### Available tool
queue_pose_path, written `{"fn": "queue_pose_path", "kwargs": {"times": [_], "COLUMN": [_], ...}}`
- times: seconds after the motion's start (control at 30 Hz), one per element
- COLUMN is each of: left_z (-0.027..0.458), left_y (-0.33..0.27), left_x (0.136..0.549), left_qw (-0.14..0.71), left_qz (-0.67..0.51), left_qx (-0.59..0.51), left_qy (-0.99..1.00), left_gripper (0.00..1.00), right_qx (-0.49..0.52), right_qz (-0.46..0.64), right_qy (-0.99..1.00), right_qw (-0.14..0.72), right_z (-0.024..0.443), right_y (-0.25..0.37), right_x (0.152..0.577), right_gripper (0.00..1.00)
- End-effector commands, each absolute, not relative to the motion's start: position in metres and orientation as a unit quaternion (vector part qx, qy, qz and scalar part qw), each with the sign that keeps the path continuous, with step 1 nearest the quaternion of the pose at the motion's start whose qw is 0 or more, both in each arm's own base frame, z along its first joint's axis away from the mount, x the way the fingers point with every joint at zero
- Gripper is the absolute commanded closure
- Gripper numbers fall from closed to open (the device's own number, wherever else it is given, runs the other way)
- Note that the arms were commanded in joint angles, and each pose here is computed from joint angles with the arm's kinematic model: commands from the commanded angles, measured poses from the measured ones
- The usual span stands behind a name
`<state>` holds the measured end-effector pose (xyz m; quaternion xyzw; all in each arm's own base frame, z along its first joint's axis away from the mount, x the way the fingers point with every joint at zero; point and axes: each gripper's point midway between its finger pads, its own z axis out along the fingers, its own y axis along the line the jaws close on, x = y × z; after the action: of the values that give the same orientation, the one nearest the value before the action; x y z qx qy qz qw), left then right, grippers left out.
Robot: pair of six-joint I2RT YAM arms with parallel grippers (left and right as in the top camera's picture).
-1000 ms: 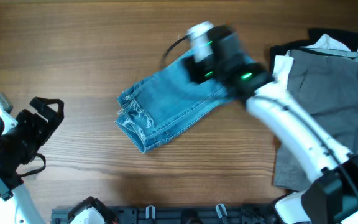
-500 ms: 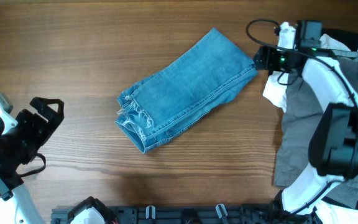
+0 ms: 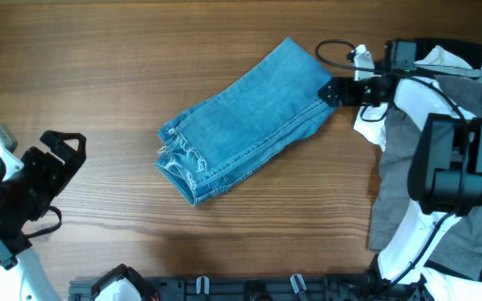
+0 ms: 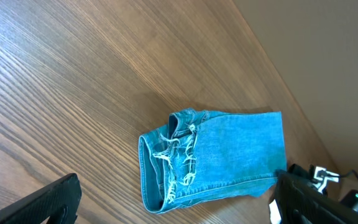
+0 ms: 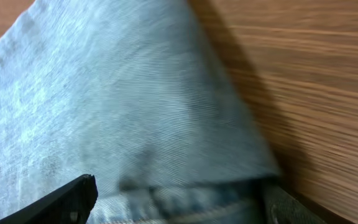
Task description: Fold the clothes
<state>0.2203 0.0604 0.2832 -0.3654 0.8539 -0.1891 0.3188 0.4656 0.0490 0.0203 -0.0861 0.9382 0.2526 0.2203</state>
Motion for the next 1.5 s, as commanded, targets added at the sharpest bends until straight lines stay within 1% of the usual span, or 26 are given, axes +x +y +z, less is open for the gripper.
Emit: {"fn": "queue_pose_path", "kwargs": {"times": [0.0,0.07,0.1,0.13,0.27,0.4,0.57,0.67,0.73,0.8,0.87,1.0,1.13,1.23,1.27,1.3,1.47], "left_z": [0.287,0.287,0.287,0.287,0.287,0.287,0.287,0.287,0.287,0.287,0.287,0.287,0.287,0.287,0.287,0.287,0.287], "left_y": [0.06,0.06,0.06,0.06,0.06,0.06,0.06,0.06,0.06,0.06,0.06,0.06,0.06,0.06,0.06,0.06,0.06], "left_x": [0.221,0.221,0.221,0.221,0.221,0.221,0.221,0.221,0.221,0.221,0.221,0.221,0.221,0.221,0.221,0.221,0.221], "left_qw": [0.326,0.326,0.326,0.326,0.326,0.326,0.326,0.326,0.326,0.326,0.326,0.326,0.326,0.326,0.326,0.326,0.326], "left_qz": [-0.185,-0.185,-0.185,-0.185,-0.185,-0.185,-0.185,-0.185,-0.185,-0.185,-0.185,-0.185,-0.185,-0.185,-0.185,-0.185,-0.185], "left_qx": [-0.353,-0.353,-0.353,-0.353,-0.353,-0.353,-0.353,-0.353,-0.353,-0.353,-0.353,-0.353,-0.353,-0.353,-0.353,-0.353,-0.353], "left_qy": [0.858,0.858,0.858,0.857,0.858,0.858,0.858,0.858,0.858,0.858,0.858,0.858,0.858,0.858,0.858,0.858,0.858], "left_gripper": [0.0,0.0,0.0,0.0,0.0,0.0,0.0,0.0,0.0,0.0,0.0,0.0,0.0,0.0,0.0,0.0,0.0], "right_qx": [-0.101,-0.097,-0.087,-0.073,-0.004,0.007,0.02,-0.018,-0.04,-0.046,-0.055,-0.117,-0.107,-0.124,-0.131,-0.153,-0.216], "right_qz": [0.269,0.271,0.273,0.275,0.287,0.277,0.25,0.233,0.227,0.216,0.211,0.19,0.107,0.092,0.094,0.107,0.134], "right_qy": [0.936,0.937,0.938,0.939,0.938,0.931,0.909,0.886,0.877,0.877,0.879,0.892,0.923,0.936,0.94,0.952,0.95], "right_qw": [0.203,0.199,0.196,0.194,0.196,0.239,0.333,0.4,0.421,0.427,0.424,0.393,0.354,0.315,0.299,0.24,0.181], "right_z": [0.006,0.005,0.005,0.006,0.02,0.063,0.149,0.21,0.234,0.244,0.245,0.229,0.206,0.192,0.186,0.164,0.127], "right_y": [0.063,0.065,0.065,0.064,0.059,0.043,0.01,0.012,0.021,0.029,0.038,0.067,0.065,0.074,0.079,0.099,0.145], "right_x": [0.461,0.46,0.46,0.461,0.468,0.474,0.478,0.47,0.462,0.457,0.453,0.44,0.431,0.415,0.407,0.379,0.338], "right_gripper": [0.19,0.51,0.85,0.96,0.96,0.96,0.96,0.96,0.96,0.96,0.96,0.96,0.96,0.96,0.96,0.96,0.96]}}
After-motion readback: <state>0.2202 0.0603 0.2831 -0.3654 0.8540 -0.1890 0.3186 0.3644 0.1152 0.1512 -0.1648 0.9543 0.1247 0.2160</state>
